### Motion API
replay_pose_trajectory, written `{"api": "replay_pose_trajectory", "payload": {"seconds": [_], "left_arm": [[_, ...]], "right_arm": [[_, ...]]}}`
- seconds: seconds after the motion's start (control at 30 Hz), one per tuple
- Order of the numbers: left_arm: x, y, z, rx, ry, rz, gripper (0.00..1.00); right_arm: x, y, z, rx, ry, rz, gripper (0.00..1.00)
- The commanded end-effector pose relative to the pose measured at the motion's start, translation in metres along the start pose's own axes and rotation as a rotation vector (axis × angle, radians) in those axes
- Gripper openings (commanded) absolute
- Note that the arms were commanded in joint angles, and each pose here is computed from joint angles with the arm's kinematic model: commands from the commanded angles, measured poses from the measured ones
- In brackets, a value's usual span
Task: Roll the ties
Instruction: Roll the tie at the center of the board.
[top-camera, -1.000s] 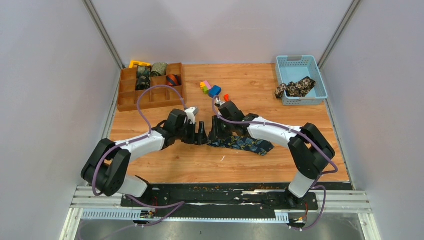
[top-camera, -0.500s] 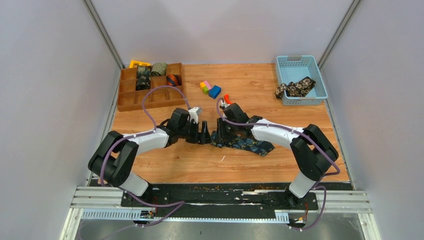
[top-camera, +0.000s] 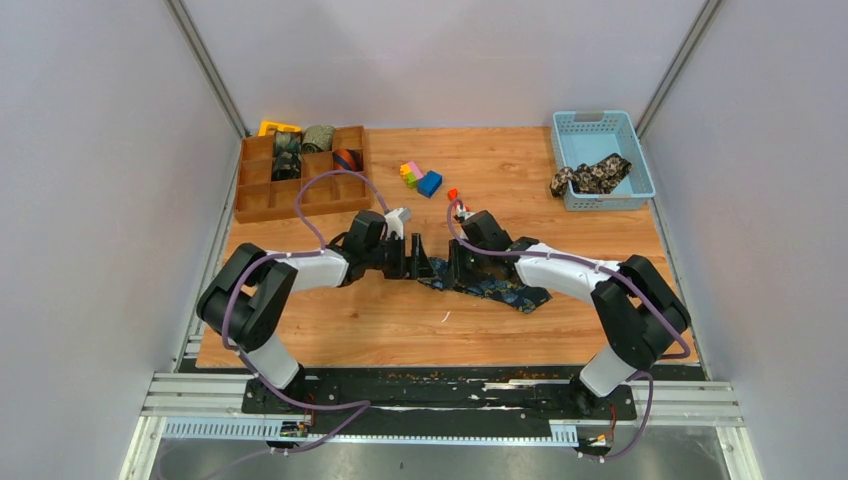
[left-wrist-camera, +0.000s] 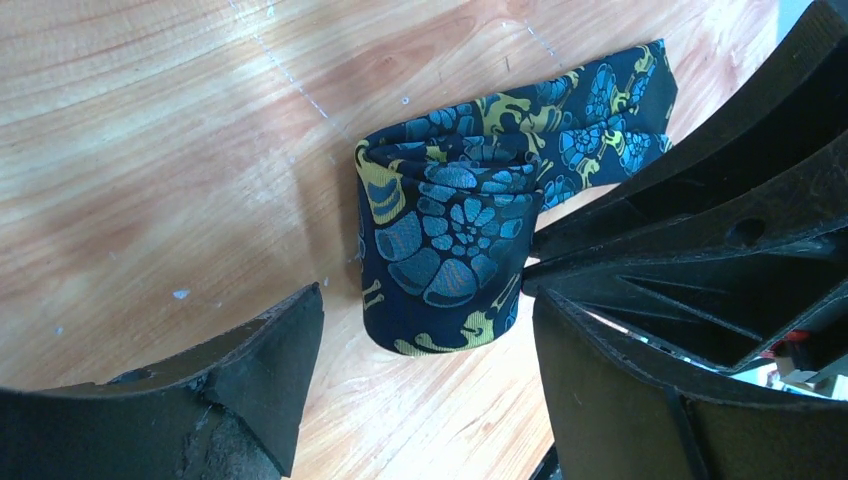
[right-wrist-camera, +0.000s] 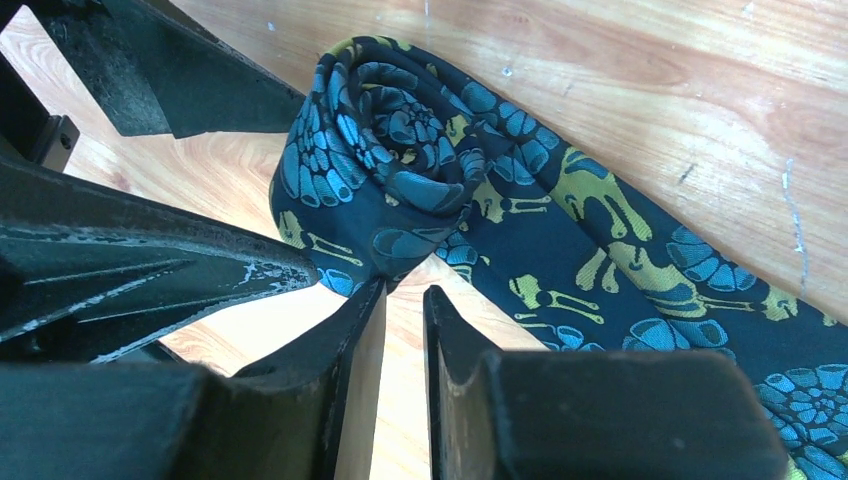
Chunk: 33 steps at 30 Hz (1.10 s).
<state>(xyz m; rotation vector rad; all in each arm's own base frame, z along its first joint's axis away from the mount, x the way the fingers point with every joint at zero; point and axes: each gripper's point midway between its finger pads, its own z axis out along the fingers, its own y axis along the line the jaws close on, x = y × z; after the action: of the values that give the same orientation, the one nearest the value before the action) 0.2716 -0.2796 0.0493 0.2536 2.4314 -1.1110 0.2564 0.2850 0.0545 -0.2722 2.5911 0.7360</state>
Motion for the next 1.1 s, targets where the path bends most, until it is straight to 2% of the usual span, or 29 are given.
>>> {"api": "replay_pose_trajectory", "payload": {"seconds": [0.0, 0.53, 0.63, 0.8, 1.07], "left_arm": [[-0.026, -0.019, 0.006, 0.077, -0.055, 0.009, 0.83], [-0.024, -0.001, 0.032, -0.045, -0.012, 0.044, 0.79], [-0.019, -0.003, 0.037, -0.085, 0.012, 0.080, 0.73], [-0.013, 0.001, 0.035, -0.162, 0.025, 0.105, 0.54], [-0.010, 0.025, 0.003, -0.418, 0.046, 0.160, 0.48]], "right_arm": [[-0.017, 0.005, -0.003, -0.036, -0.063, -0.016, 0.21], [-0.017, 0.001, -0.004, -0.048, -0.056, -0.010, 0.20], [-0.018, 0.001, -0.009, -0.049, -0.063, -0.013, 0.20], [-0.021, 0.002, -0.022, -0.048, -0.085, -0.016, 0.20], [-0.030, 0.006, -0.049, -0.053, -0.138, -0.024, 0.20]]}}
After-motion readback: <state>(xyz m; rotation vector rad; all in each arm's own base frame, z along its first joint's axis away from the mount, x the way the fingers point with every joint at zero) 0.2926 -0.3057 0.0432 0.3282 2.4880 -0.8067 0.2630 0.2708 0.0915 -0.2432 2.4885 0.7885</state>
